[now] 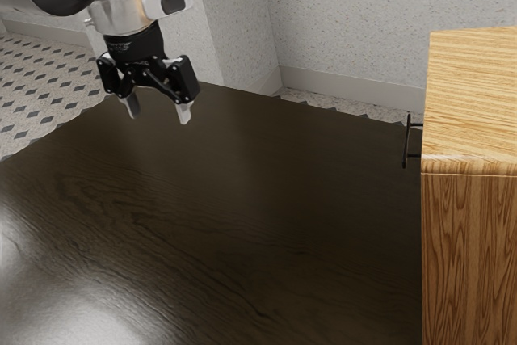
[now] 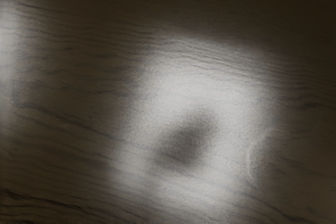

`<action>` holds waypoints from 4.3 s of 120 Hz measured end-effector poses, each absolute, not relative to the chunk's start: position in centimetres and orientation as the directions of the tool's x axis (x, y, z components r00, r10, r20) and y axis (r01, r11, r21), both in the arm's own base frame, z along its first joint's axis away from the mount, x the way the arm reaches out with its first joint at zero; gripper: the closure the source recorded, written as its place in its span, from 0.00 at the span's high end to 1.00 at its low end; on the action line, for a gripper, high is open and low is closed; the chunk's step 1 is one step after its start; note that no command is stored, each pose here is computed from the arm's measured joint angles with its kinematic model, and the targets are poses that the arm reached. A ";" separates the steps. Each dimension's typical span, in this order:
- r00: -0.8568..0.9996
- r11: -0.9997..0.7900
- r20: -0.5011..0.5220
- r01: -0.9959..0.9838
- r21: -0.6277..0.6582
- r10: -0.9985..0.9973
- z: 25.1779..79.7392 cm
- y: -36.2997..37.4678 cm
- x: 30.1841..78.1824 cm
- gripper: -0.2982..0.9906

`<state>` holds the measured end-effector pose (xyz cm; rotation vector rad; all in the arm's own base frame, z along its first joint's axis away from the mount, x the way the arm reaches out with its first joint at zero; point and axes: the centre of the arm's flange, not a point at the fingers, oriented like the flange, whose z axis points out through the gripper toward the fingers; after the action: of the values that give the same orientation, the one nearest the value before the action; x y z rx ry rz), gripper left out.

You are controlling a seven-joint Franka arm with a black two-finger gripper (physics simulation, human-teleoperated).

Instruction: Pull the drawer handle with one arm to open the drawer

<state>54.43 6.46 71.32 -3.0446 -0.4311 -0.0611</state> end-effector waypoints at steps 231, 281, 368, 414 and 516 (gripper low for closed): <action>0.939 -0.914 0.189 0.208 0.348 0.286 65.7 -5.9 62.1 0.77; 0.936 -0.904 0.217 0.178 0.388 0.277 64.7 -10.1 64.1 0.77; 0.935 -0.887 0.233 0.144 0.439 0.268 63.7 -14.4 65.7 0.77; 0.935 -0.886 0.227 0.150 0.439 0.271 62.9 -14.7 66.1 0.77; 0.940 -0.887 0.192 0.180 0.426 0.282 60.3 -14.2 67.1 0.77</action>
<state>67.08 -14.17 60.28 -3.4997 -0.4357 -0.4543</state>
